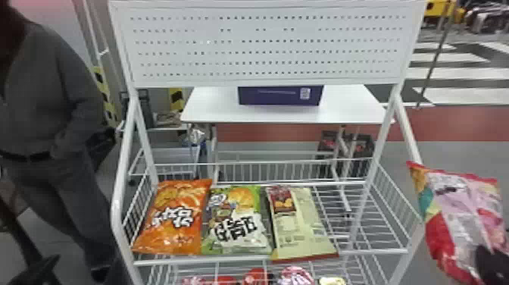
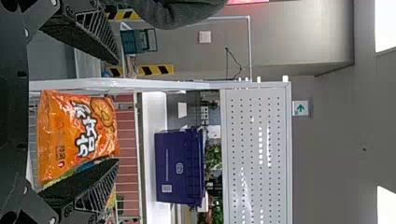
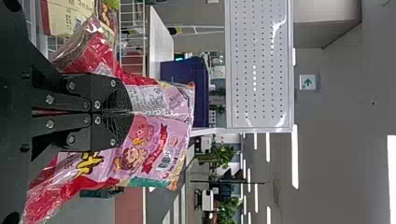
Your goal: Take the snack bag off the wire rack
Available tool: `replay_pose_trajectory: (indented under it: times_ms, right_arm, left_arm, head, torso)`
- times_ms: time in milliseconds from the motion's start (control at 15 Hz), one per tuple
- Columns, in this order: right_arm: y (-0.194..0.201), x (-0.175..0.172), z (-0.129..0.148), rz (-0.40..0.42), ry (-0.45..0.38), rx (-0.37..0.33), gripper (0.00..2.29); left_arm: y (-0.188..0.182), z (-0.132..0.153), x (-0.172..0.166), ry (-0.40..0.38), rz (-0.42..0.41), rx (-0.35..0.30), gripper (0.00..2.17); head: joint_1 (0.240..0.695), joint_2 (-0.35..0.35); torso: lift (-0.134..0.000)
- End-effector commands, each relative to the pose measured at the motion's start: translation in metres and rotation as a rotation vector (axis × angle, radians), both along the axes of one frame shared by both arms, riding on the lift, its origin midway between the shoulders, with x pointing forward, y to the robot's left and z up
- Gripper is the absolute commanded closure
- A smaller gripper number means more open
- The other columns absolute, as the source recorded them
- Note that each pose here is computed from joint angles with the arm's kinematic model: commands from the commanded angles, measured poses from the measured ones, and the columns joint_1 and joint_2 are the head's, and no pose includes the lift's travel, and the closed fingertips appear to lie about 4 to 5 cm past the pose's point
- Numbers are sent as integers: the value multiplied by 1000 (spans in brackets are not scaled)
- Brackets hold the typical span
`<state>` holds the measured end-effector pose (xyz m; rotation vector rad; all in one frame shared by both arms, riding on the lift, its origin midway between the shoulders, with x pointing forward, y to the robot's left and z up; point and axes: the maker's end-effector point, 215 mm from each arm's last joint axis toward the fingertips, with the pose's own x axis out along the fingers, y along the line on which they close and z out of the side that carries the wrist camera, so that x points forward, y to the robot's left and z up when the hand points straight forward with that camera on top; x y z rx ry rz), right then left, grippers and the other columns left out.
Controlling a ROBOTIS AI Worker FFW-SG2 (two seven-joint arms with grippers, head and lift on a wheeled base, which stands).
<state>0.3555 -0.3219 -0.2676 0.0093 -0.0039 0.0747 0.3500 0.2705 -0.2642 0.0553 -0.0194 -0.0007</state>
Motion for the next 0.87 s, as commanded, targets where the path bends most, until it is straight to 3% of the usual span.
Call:
replay_pose_trajectory:
  times_ms: [0, 800]
  right_arm:
    - [0, 1, 1, 2, -1, -1, 2010]
    - [3, 3, 4, 4, -11, 6, 2010]
  left_arm:
    - [0, 1, 0, -2, 1, 0, 147]
    - [0, 4, 2, -8, 0, 3, 147]
  head:
    - [499, 0]
    - [499, 0]
  torso:
    - [0]
    - [0]
